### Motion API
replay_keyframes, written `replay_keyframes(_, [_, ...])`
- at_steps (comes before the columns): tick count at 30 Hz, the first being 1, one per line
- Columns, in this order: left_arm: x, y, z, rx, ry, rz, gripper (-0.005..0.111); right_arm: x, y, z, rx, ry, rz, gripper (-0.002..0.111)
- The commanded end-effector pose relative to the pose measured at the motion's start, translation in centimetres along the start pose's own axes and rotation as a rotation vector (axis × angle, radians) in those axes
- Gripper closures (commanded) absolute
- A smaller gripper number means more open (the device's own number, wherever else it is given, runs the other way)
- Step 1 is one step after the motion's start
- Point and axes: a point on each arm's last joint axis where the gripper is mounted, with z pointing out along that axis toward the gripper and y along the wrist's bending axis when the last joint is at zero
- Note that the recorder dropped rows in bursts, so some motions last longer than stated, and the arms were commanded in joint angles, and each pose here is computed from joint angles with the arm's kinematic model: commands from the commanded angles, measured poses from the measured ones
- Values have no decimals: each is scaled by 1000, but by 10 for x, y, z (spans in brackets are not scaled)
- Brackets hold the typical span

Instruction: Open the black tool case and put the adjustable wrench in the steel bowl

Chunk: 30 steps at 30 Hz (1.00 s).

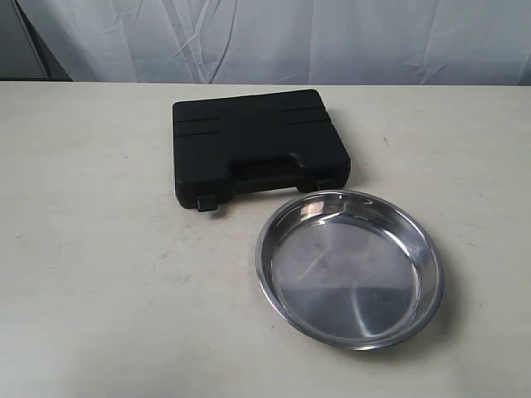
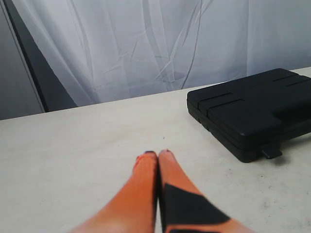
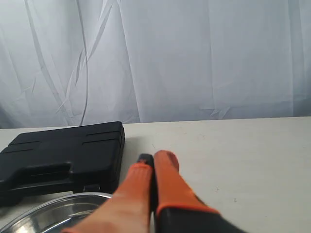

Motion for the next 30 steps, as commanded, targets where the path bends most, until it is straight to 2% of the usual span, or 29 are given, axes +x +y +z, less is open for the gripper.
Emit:
replay_keyframes(1, [-1, 0, 0, 4, -5, -2, 106, 0, 0, 0, 3, -8, -3, 108])
replay_keyframes(13, [-1, 0, 0, 4, -5, -2, 106, -3, -1, 0, 8, -40, 22, 108])
replay_keyframes(15, [-1, 0, 0, 4, -5, -2, 106, -6, -1, -1, 11, -66, 134, 108])
replay_keyframes(19, [-1, 0, 0, 4, -5, -2, 106, -7, -3, -1, 12, -91, 599, 108])
replay_keyframes(21, [-1, 0, 0, 4, -5, -2, 106, -7, -4, -1, 11, -90, 752, 108])
replay_keyframes(23, [-1, 0, 0, 4, -5, -2, 106, -7, -4, -1, 11, -89, 794, 108])
replay_keyframes(26, [-1, 0, 0, 4, -5, -2, 106, -7, -4, -1, 15, -99, 762, 108])
replay_keyframes(30, [-1, 0, 0, 4, -5, -2, 106, -25, -6, -4, 18, -191, 739, 108])
